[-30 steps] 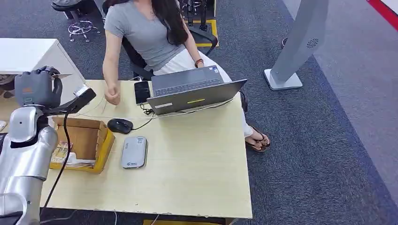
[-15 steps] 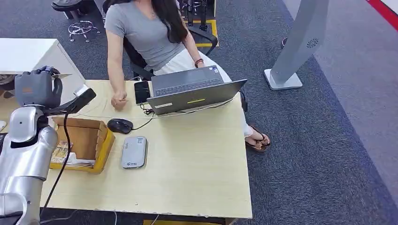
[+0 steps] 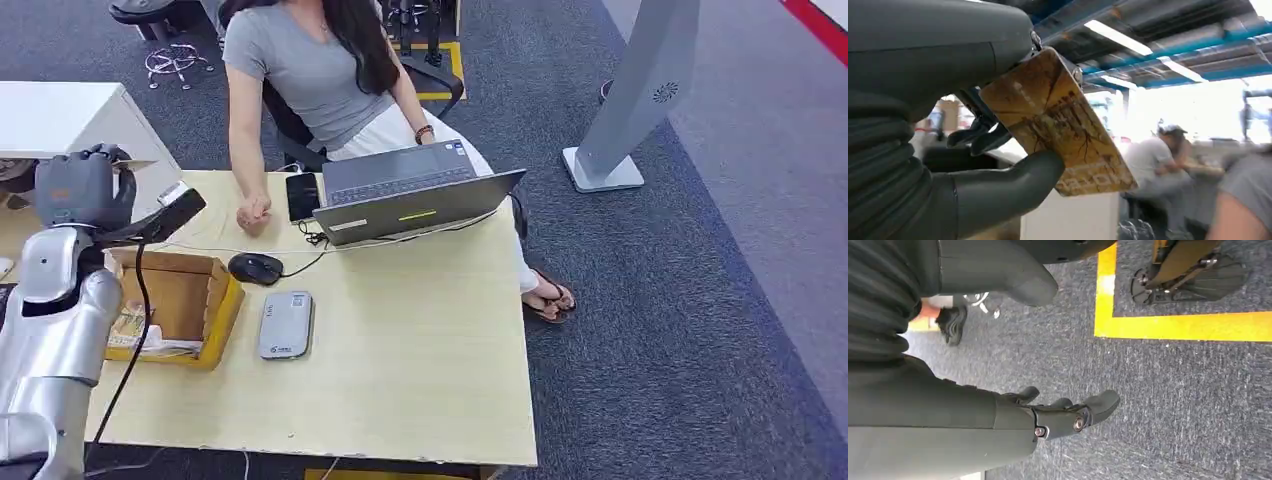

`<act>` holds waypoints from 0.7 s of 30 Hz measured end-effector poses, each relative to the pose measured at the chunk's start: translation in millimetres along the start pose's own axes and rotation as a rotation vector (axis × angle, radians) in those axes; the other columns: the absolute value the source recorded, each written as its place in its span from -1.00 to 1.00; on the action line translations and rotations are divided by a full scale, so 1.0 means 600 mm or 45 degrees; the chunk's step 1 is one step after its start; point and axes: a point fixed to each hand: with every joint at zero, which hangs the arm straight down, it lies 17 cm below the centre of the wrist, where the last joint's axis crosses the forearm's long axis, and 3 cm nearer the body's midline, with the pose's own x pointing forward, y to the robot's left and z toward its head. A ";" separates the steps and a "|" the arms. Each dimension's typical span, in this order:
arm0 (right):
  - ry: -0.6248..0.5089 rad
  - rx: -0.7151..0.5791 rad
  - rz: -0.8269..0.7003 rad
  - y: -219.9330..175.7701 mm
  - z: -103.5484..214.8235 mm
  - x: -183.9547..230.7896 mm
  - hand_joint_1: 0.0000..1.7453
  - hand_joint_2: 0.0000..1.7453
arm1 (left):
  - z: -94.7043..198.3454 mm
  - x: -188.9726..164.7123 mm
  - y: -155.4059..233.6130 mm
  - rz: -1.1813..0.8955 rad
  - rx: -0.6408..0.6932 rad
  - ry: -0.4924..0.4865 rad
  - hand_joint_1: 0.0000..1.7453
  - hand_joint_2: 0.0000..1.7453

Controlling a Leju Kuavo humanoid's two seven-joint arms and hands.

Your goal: Pass the card to the sensor for recognition and then transmit it.

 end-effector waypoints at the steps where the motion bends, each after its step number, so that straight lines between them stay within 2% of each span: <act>1: 0.004 -0.004 -0.010 0.000 0.000 -0.002 -1.00 1.00 | 0.033 0.040 -0.039 0.006 -0.087 -0.062 1.00 1.00; 4: 0.007 -0.006 -0.022 0.001 0.001 -0.002 -1.00 1.00 | 0.130 0.152 -0.117 0.076 -0.188 -0.087 1.00 1.00; 6: 0.007 -0.009 -0.023 0.000 0.001 -0.002 -1.00 1.00 | 0.163 0.198 -0.129 0.128 -0.213 -0.128 1.00 1.00; 13: 0.018 -0.013 -0.038 -0.001 0.001 -0.007 -1.00 1.00 | 0.177 0.246 -0.114 0.174 -0.198 -0.213 1.00 1.00; 21: 0.021 -0.014 -0.042 -0.001 0.001 -0.008 -1.00 1.00 | 0.184 0.257 -0.110 0.182 -0.194 -0.237 1.00 1.00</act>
